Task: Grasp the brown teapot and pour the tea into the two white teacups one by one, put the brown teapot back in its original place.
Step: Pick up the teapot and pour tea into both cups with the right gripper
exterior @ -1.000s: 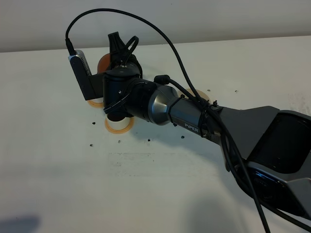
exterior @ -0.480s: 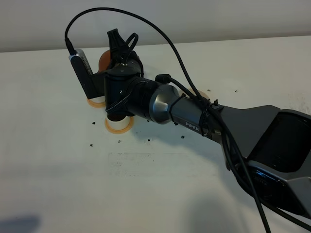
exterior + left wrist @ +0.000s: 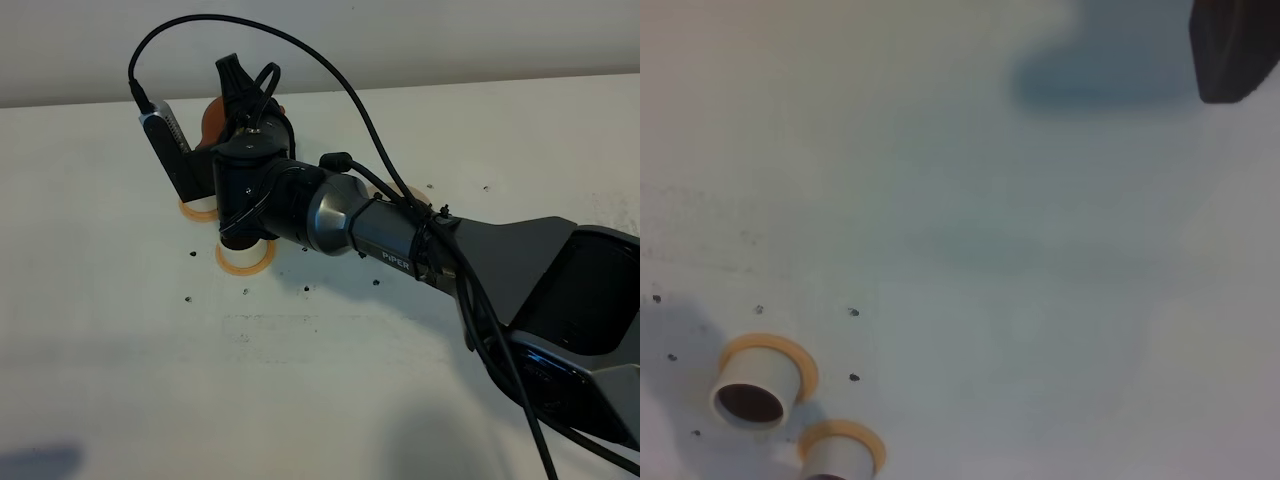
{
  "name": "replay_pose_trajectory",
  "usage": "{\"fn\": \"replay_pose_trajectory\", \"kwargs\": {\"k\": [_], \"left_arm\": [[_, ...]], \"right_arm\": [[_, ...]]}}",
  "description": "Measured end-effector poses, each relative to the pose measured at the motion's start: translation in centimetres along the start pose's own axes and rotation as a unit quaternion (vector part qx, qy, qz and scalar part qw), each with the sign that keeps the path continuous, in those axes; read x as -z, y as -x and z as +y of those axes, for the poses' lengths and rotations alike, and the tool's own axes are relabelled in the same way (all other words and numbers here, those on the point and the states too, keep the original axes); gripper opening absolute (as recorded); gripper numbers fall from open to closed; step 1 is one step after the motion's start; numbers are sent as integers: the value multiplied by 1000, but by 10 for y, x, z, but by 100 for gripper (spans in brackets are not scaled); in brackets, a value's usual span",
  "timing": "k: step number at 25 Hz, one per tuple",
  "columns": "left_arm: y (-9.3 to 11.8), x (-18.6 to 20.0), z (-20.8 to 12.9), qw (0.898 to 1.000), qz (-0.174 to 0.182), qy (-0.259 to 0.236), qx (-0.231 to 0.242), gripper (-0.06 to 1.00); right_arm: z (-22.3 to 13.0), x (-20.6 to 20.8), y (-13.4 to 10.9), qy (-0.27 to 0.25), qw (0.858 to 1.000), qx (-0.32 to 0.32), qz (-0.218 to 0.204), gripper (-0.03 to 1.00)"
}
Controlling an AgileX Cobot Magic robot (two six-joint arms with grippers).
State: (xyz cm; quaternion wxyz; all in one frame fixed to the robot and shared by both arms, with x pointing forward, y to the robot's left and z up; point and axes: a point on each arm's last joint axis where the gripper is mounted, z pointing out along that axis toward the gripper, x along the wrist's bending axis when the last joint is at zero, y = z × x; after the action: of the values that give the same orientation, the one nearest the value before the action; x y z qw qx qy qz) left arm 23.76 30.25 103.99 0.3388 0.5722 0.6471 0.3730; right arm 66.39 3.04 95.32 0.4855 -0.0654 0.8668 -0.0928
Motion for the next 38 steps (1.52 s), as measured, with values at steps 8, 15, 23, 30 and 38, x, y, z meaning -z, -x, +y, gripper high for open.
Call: {"fn": "replay_pose_trajectory", "kwargs": {"k": [8, 15, 23, 30, 38], "left_arm": [[0, 0, 0, 1000, 0, 0, 0, 29], [0, 0, 0, 1000, 0, 0, 0, 29], [0, 0, 0, 1000, 0, 0, 0, 29], [0, 0, 0, 1000, 0, 0, 0, 29], [0, 0, 0, 1000, 0, 0, 0, 29]], "right_arm": [[0, 0, 0, 0, 1000, 26, -1, 9], [-2, -2, 1, -2, 999, 42, -1, 9], [-4, -4, 2, -3, 999, 52, -4, 9], [-5, -4, 4, -8, 997, 73, -14, 9], [-5, -3, 4, -9, 997, 79, -17, 9]]}}
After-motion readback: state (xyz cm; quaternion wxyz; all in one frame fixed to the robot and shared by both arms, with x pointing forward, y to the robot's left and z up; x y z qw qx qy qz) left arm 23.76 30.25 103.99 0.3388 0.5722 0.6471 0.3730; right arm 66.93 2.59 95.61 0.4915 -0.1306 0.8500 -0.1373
